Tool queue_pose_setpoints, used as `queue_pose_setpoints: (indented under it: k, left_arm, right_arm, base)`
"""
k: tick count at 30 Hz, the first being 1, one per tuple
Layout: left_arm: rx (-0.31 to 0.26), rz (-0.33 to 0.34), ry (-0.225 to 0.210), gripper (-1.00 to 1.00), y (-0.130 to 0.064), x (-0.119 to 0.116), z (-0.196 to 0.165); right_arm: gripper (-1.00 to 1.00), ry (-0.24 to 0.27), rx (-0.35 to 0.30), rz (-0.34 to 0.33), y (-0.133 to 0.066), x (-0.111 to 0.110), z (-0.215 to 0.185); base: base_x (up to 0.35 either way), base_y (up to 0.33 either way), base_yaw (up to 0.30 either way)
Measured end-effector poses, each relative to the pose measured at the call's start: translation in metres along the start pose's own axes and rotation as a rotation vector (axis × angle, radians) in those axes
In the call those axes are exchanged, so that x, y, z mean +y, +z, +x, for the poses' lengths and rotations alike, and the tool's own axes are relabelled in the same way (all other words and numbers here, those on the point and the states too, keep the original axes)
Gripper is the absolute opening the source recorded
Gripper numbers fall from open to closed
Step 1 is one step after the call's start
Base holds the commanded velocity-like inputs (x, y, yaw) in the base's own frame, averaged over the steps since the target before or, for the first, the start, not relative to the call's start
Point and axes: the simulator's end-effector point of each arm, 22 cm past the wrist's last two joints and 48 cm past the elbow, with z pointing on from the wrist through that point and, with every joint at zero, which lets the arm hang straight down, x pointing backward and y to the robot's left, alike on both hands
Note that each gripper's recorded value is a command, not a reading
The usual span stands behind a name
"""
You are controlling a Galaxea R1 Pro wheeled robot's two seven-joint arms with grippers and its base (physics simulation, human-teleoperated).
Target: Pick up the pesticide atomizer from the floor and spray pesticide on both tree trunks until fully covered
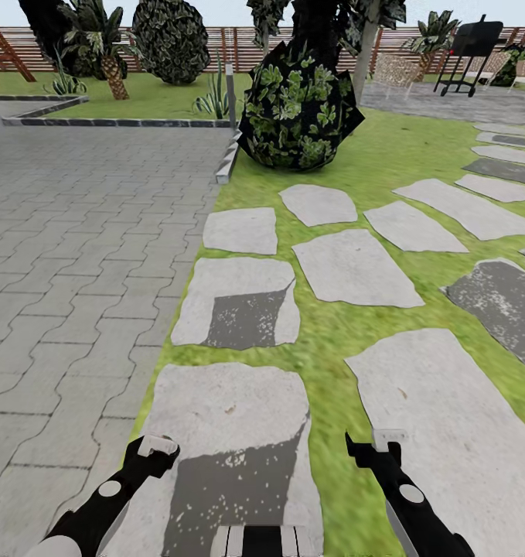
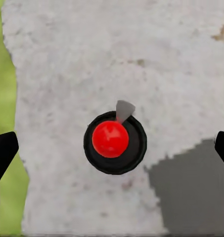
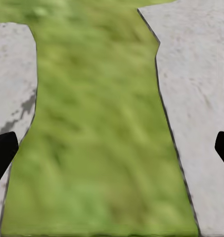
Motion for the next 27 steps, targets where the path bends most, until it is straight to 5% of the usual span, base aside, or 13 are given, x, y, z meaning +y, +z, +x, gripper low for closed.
queue_pose_setpoints:
  k: [8, 27]
  left_arm:
    - [-0.053, 0.01, 0.004, 1.0, 0.004, -0.005, 0.005]
    - [-0.023, 0.018, -0.005, 1.0, 0.009, -0.01, 0.028]
  right_arm:
    - [1.0, -0.002, 0.036, -0.002, 0.005, 0.001, 0.02]
    - [1.0, -0.003, 0.075, -0.004, 0.009, 0.002, 0.042]
  base:
    - [0.0, 0.0, 0.0]
    - [0.0, 0.0, 0.0]
